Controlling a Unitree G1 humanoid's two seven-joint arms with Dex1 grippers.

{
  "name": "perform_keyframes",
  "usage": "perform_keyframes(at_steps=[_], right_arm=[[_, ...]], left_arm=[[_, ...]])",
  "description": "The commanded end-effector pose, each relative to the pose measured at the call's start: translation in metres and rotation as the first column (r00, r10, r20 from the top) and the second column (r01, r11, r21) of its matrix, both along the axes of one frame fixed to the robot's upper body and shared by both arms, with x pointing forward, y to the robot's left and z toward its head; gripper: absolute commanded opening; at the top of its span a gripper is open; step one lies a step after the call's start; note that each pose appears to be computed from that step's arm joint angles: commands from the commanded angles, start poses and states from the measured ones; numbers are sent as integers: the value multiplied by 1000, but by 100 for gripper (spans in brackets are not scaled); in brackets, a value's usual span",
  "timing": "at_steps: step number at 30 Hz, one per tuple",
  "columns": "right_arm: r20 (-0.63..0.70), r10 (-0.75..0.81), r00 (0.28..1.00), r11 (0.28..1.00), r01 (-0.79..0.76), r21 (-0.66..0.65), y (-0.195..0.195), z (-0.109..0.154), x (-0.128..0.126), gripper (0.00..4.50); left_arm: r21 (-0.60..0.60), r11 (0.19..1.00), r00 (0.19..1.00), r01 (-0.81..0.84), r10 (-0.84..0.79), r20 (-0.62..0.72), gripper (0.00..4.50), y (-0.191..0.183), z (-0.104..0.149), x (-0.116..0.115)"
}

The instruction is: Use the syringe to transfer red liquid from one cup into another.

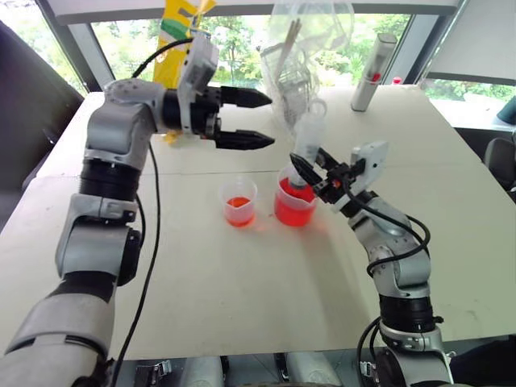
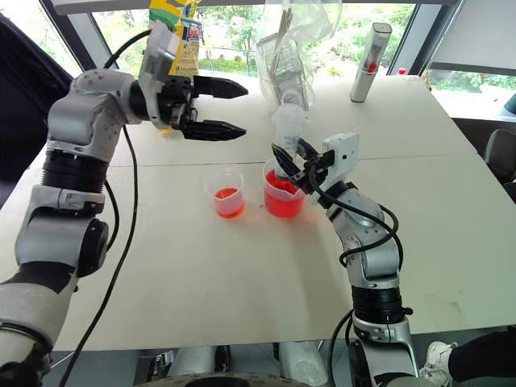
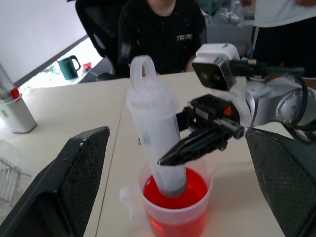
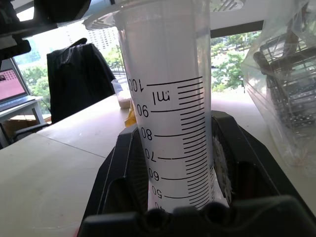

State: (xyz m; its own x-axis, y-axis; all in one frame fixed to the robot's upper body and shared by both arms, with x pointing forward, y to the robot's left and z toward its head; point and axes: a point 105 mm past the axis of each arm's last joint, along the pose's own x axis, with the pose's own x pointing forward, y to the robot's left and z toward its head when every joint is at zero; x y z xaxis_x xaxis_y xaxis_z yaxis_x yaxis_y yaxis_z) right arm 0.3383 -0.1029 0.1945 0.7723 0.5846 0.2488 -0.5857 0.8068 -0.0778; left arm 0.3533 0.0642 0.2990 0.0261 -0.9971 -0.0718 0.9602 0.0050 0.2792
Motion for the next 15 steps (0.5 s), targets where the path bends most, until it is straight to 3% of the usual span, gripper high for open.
perform_keyframes(at_steps=[1, 15], right_arm=[[60, 1, 998, 1000, 0, -14, 1, 9, -3, 140], [71, 16, 997, 997, -11, -72, 5, 2, -4, 140]], left_arm=[[-11, 1000, 998, 10, -10, 66, 450, -8, 16, 0], [-22, 999, 1000, 26, -26, 8, 450, -38, 5, 14]])
